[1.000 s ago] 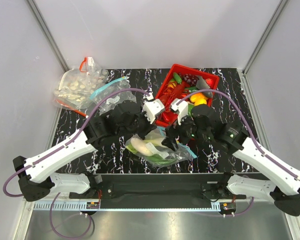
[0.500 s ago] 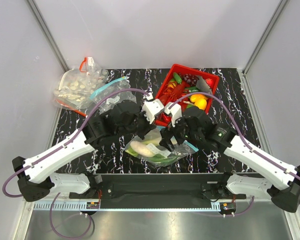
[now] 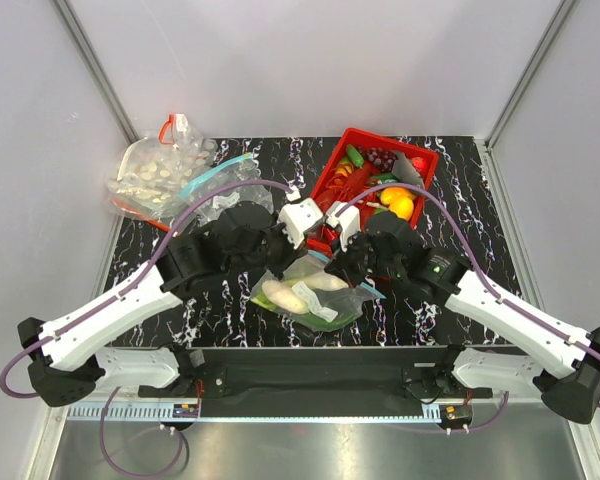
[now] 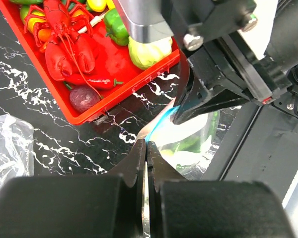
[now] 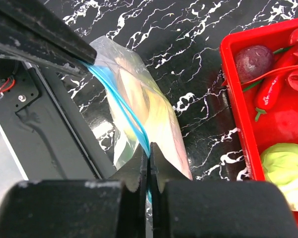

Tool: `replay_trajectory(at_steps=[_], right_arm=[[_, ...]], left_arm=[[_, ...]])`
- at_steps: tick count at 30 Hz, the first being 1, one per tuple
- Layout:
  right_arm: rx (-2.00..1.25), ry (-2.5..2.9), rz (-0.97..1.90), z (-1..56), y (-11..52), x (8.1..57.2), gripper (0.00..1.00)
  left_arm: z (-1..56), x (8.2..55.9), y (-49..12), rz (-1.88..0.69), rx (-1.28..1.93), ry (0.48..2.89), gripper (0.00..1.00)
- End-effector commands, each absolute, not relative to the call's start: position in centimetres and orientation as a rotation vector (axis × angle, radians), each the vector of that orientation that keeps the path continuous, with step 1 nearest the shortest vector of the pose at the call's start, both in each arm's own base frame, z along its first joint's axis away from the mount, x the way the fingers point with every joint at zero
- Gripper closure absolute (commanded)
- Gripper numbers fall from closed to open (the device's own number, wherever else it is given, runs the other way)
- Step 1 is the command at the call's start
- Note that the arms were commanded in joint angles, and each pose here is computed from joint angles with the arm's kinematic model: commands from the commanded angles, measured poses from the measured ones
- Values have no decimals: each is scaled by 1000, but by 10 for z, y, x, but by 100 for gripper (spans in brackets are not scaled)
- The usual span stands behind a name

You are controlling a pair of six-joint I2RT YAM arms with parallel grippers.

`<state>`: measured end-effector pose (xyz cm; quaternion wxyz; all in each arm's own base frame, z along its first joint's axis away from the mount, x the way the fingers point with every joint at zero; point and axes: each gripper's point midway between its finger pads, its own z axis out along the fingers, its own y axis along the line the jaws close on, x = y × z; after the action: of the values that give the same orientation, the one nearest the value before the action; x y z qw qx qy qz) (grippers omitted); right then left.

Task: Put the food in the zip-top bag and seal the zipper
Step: Zip the zipper food storage bag at the center of the board.

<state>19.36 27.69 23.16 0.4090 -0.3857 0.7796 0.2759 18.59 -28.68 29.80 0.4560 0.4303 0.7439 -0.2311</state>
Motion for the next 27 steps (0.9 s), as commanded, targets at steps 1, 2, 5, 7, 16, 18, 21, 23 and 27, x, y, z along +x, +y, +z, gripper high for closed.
replay_trajectory(at_steps=[1, 2, 5, 7, 16, 18, 21, 23, 27], right_arm=[[-942, 1940, 753, 241, 284, 190, 100], [-939, 1927, 776, 245, 285, 188, 100], [-934, 1922, 805, 255, 288, 186, 100], [-933, 1924, 805, 258, 288, 186, 100], [-934, 1897, 862, 268, 291, 178, 100], [-936, 1897, 868, 268, 290, 177, 100], [-930, 1902, 874, 267, 289, 176, 100], [-926, 1904, 874, 265, 289, 175, 100], [-917, 1910, 869, 261, 288, 176, 100]], left_arm=[[340, 191, -279, -565, 988, 1732, 100], [339, 189, -280, -575, 995, 1730, 95], [331, 184, -283, -603, 1030, 1736, 45], [324, 179, -287, -636, 1056, 1729, 21], [294, 185, -295, -616, 1107, 1738, 1], [280, 197, -295, -594, 1100, 1769, 1], [271, 198, -303, -701, 1107, 1727, 5], [279, 190, -313, -796, 1119, 1673, 34], [281, 189, -319, -823, 1131, 1672, 100]])
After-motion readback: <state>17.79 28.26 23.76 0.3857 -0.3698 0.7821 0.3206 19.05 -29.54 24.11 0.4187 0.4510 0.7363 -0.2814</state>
